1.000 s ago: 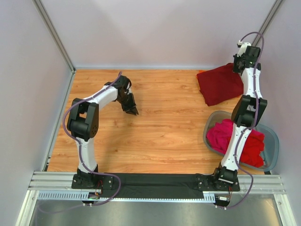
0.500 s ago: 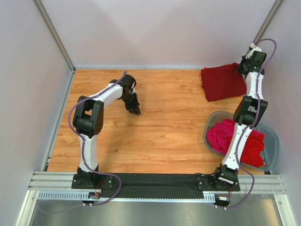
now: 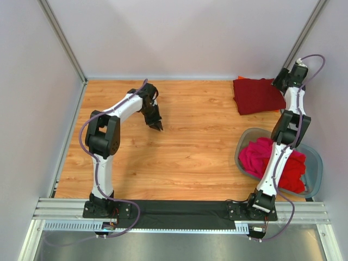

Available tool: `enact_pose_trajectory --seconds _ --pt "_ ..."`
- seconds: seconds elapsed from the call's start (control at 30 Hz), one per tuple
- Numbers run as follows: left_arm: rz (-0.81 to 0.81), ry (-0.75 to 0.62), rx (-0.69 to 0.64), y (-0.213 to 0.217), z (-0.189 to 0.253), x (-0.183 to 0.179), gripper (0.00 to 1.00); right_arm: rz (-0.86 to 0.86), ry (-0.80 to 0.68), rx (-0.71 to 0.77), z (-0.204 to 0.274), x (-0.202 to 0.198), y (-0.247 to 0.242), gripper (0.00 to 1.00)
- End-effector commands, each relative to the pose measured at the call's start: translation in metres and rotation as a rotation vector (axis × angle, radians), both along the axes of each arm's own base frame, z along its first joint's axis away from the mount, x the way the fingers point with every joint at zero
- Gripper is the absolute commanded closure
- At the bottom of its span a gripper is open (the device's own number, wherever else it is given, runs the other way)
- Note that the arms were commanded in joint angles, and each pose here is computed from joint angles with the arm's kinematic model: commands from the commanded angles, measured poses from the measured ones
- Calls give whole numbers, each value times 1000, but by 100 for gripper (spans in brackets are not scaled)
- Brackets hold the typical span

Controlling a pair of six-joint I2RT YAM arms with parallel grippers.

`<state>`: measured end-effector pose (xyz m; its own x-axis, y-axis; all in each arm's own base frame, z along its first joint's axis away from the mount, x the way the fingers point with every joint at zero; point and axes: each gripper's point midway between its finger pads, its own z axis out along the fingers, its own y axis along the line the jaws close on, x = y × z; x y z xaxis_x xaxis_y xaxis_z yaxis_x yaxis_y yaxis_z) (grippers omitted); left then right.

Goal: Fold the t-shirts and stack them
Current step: Neatly place the folded tshirt to the corner

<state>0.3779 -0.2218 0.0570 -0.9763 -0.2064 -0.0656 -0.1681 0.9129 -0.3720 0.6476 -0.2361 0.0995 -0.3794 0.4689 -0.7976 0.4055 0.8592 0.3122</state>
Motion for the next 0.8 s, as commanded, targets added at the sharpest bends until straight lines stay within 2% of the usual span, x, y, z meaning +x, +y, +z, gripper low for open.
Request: enact_pose_trajectory --seconds 0.0,0.03,0.13,0.17,0.23,0.43,0.57,0.77 --pt "-8 -60 -32 -6 22 -1 76 -98 -74 -75 74 -13 -13 41" --pt "-11 -71 -40 -7 26 -2 76 -95 -62 -84 74 -16 -10 42" --pt "-16 -77 -52 -7 26 -12 76 -61 -42 -67 69 -23 2 55" --pt "-17 -84 -56 -7 26 -13 76 -52 -35 -58 65 -24 5 64" --pt "-17 -78 -50 -3 23 -20 76 -40 -16 -31 50 -25 9 70" --pt "-9 -77 -52 -2 17 -23 76 -31 -38 -1 29 -8 5 82" --pt "6 -67 -75 -8 16 -20 76 -100 -33 2 6 0 -11 87" --pt "14 -61 -71 -11 18 -14 76 -252 12 -68 -8 -12 -38 87"
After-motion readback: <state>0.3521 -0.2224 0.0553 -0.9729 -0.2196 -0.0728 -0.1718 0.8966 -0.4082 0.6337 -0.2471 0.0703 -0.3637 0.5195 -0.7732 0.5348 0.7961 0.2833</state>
